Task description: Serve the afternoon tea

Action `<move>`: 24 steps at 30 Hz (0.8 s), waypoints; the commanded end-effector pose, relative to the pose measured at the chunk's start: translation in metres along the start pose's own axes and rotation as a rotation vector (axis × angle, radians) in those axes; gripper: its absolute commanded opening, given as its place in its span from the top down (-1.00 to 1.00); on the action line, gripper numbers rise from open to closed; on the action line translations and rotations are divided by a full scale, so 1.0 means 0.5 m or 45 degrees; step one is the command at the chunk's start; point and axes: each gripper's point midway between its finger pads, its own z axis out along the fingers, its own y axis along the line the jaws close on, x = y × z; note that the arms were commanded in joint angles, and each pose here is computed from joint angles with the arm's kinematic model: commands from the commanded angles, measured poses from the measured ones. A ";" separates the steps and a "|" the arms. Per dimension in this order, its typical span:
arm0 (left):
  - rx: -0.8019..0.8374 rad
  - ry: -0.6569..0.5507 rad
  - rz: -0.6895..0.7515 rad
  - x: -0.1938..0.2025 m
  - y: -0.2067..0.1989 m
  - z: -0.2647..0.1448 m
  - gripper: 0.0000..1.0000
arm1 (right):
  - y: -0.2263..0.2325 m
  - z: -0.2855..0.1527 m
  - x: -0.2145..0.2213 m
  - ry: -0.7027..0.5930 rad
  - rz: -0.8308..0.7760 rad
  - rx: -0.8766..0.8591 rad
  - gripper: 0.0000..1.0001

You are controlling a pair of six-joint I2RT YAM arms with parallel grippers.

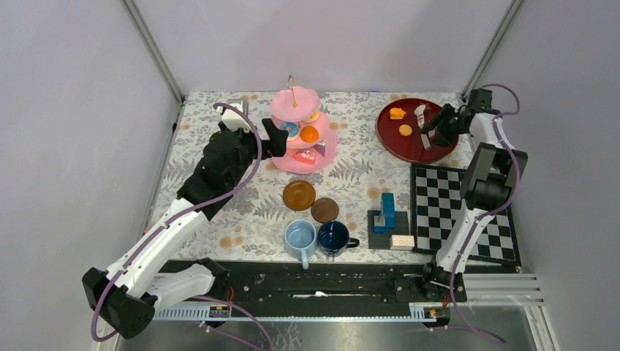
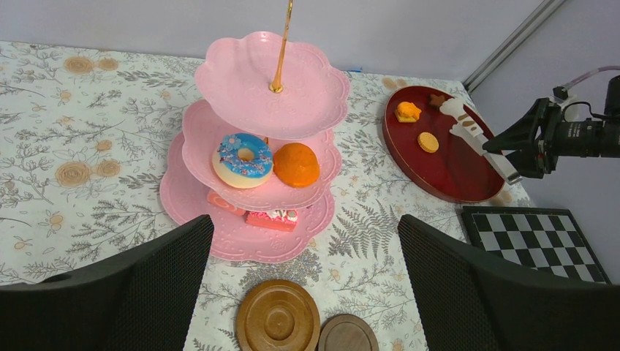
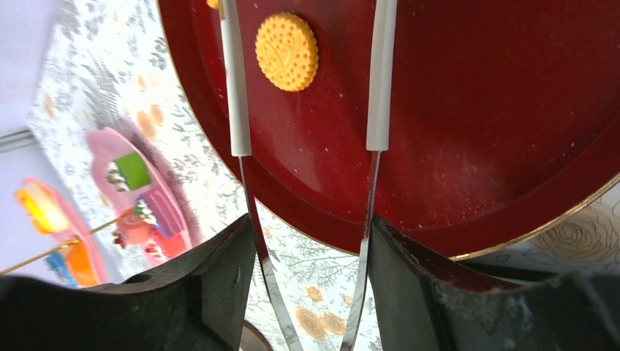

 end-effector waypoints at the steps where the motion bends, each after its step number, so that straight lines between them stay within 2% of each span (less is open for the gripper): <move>1: 0.015 -0.043 0.010 -0.024 -0.009 0.000 -0.98 | 0.043 -0.022 -0.050 -0.082 0.064 -0.223 -0.21; 6: 0.016 -0.040 0.011 -0.022 -0.010 0.001 -0.98 | 0.045 0.003 -0.058 -0.028 0.074 -0.276 -0.19; 24: 0.009 -0.033 0.015 -0.019 -0.008 0.004 -0.98 | 0.019 0.061 -0.086 -0.015 0.090 -0.247 -0.06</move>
